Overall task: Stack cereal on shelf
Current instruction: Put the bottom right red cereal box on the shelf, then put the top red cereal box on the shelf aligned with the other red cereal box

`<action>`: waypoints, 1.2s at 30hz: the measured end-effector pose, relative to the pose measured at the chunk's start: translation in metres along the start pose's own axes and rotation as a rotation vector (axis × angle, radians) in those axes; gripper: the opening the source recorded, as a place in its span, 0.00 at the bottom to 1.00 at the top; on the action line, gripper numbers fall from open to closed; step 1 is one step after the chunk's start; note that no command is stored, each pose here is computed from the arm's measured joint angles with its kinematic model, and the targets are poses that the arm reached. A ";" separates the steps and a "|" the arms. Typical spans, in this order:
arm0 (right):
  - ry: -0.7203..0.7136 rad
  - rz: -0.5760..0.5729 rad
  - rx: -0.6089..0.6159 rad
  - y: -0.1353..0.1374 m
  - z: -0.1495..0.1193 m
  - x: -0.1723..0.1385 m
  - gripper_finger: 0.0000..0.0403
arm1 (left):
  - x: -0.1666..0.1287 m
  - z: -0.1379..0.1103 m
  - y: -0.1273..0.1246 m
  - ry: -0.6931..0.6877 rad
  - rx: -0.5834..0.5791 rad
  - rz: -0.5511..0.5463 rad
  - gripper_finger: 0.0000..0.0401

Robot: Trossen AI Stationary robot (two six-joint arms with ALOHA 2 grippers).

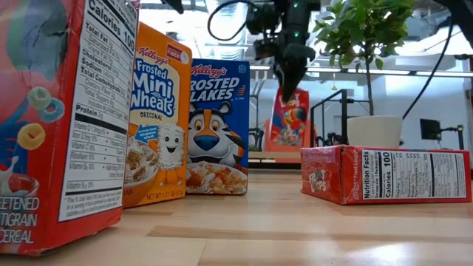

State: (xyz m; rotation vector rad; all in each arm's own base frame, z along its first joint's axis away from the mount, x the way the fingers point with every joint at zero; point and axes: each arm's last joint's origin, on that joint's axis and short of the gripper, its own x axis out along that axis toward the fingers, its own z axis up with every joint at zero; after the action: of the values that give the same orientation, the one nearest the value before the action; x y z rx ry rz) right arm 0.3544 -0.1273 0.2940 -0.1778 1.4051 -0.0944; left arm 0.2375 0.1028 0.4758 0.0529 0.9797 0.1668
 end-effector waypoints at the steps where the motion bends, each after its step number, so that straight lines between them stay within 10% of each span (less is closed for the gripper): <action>1: 0.007 0.003 -0.019 0.000 0.003 0.003 0.39 | 0.000 0.000 0.001 0.000 -0.003 0.002 0.74; 22: 0.011 0.008 -0.024 -0.003 0.007 0.007 0.63 | -0.001 -0.002 0.007 0.003 -0.015 0.015 0.74; 36: -0.169 0.077 0.166 -0.007 -0.011 -0.076 0.58 | -0.001 -0.003 0.007 0.001 -0.016 0.015 0.74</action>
State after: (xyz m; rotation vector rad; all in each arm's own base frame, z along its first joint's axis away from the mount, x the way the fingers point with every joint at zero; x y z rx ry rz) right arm 0.3318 -0.1220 0.3676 0.0063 1.2282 -0.1295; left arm 0.2338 0.1090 0.4763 0.0458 0.9790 0.1889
